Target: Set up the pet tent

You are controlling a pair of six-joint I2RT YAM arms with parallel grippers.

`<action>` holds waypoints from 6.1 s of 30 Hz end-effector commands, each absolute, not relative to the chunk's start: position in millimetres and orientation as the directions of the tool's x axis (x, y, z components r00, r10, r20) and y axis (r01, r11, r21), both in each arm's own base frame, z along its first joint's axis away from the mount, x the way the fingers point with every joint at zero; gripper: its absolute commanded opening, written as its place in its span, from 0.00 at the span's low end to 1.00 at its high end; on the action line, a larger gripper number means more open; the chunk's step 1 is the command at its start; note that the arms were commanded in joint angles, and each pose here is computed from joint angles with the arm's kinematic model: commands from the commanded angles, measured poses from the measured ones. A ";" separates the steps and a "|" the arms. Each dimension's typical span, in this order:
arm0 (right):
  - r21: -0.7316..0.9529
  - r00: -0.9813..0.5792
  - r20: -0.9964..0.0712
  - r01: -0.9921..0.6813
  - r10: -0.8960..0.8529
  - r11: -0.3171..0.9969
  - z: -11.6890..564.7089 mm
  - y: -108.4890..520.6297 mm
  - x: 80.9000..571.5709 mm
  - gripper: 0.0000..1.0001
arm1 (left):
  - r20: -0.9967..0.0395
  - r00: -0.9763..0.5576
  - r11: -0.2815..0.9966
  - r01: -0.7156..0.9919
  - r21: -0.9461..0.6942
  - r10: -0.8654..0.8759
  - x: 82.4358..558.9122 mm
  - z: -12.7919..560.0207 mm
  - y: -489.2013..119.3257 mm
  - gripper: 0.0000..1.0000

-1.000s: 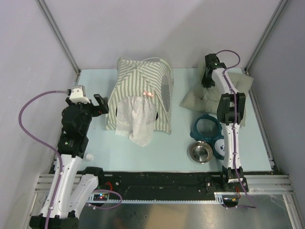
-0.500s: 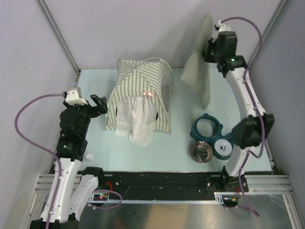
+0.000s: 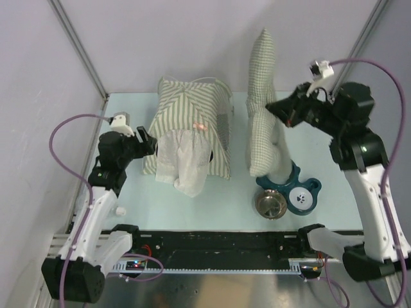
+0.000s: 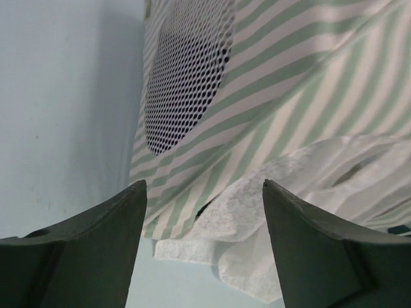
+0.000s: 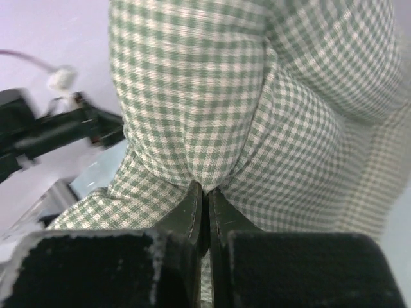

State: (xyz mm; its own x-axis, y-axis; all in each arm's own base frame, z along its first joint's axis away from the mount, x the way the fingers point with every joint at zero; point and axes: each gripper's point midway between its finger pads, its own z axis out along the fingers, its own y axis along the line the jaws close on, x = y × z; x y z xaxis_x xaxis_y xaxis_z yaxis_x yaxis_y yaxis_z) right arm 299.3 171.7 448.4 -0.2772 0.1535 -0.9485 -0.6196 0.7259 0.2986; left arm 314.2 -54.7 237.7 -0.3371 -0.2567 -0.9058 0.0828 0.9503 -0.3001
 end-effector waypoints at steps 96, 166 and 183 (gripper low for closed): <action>0.422 -0.554 -0.818 -0.397 0.153 0.815 207.8 382.4 307.9 0.10 | -0.934 -0.332 0.938 0.347 0.009 0.132 273.3 208.0 -73.2 0.00; 0.272 -0.581 -0.779 -0.653 -0.237 0.707 95.5 501.5 363.3 0.09 | -0.917 -0.390 0.966 0.257 -0.016 0.089 282.3 197.8 -63.0 0.00; 0.191 -0.296 -0.952 -0.775 -0.078 0.603 218.0 459.3 315.5 0.83 | -0.910 -0.407 0.978 0.208 -0.011 0.077 287.6 196.4 -55.9 0.00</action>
